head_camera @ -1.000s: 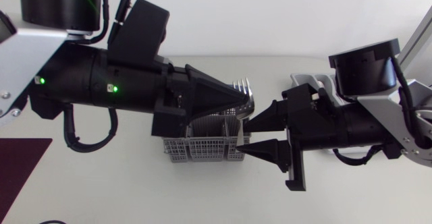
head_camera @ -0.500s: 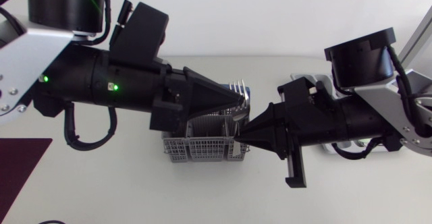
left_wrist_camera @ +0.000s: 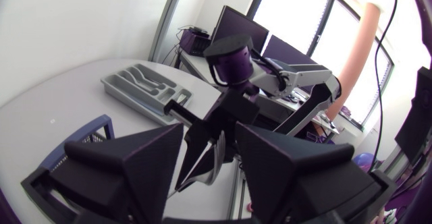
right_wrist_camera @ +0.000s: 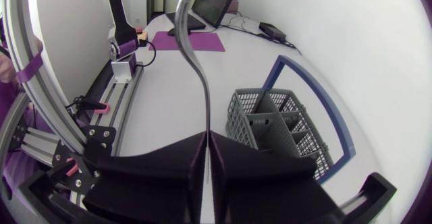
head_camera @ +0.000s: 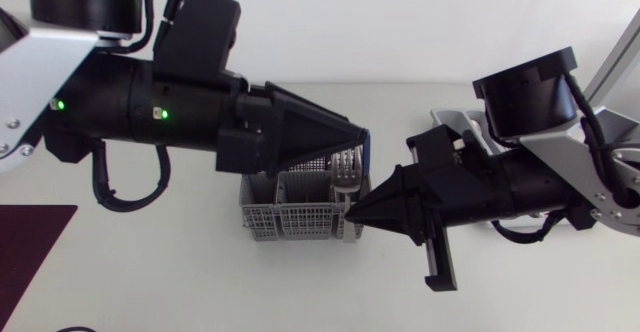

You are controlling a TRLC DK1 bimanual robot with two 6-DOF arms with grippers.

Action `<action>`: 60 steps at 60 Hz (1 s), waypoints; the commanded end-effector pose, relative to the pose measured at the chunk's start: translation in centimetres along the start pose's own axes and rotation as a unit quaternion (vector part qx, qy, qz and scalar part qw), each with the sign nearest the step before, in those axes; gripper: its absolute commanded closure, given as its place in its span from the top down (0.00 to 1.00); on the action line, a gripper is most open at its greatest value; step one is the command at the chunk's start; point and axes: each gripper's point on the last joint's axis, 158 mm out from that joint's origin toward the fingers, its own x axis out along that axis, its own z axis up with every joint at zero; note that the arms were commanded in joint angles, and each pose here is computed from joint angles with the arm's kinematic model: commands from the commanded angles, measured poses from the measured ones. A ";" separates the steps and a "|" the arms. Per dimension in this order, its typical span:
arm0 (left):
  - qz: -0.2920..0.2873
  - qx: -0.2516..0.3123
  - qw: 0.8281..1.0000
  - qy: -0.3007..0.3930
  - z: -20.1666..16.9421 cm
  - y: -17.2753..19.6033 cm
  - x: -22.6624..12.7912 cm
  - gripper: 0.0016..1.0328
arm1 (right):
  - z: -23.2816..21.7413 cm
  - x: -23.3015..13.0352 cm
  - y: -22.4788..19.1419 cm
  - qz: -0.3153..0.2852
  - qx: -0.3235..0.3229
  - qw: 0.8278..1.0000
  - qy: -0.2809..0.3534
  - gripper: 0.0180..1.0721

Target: Unload the cutlery basket into the drawer organizer.

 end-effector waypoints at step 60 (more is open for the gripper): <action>0.380 0.026 0.925 0.009 -1.1 19.3 -8.0 0.95 | -19.1 -18.4 -22.8 -0.412 0.196 0.873 0.172 0.05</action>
